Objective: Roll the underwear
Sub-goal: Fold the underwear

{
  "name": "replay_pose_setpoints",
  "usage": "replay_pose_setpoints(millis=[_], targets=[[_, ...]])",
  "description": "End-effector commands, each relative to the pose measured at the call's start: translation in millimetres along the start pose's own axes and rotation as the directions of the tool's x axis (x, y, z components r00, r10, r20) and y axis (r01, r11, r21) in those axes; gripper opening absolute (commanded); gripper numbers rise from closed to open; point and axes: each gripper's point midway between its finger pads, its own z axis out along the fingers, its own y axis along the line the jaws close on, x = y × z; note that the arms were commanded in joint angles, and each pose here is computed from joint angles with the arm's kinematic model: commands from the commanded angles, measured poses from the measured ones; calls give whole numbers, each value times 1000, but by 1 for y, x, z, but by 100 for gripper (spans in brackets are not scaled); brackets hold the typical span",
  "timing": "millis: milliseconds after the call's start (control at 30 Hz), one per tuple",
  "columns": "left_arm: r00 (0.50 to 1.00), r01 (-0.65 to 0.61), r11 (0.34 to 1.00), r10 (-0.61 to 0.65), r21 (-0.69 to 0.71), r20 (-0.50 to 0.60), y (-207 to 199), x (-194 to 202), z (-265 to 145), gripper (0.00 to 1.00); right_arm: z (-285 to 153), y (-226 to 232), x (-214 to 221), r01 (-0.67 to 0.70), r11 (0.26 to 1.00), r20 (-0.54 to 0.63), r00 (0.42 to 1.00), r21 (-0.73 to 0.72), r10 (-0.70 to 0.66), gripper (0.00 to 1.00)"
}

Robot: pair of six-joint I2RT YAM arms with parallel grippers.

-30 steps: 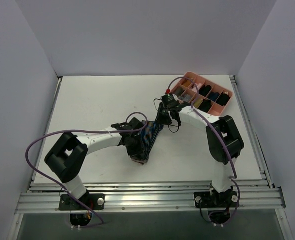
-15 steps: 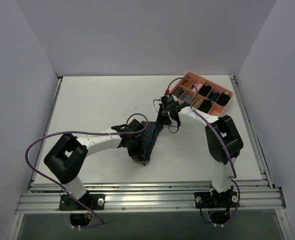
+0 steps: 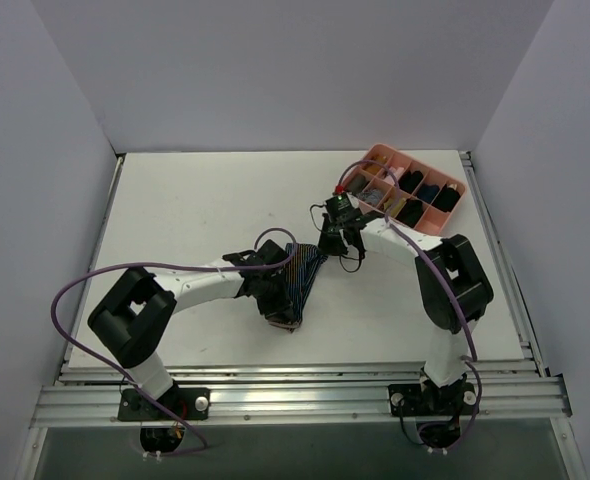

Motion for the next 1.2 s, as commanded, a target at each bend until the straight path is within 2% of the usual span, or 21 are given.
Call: replay_pose_setpoints(millis=[0,267,633,800,967,1167], targets=[[1000,-8,995,6,-95,-28,28,14,14,33,-14,-13,-5,1,999,42,999,36,-3,0],[999,-20,995,18,-94,-30,31,17,13,33,-1,-38,15,-4,997,29,1000,80,1,0],[998,-50,995,45,-87,-53,41,28,11,33,6,-57,-1,37,991,22,999,125,-40,0],[997,-53,996,50,-69,-50,42,33,6,33,7,-58,3,36,993,17,999,115,-38,0],[997,-73,997,73,-9,-30,26,30,-3,33,5,-50,4,39,997,12,999,74,-40,0],[993,-109,993,108,45,43,-6,12,-35,33,-28,-29,-18,31,999,67,997,18,-32,12]])
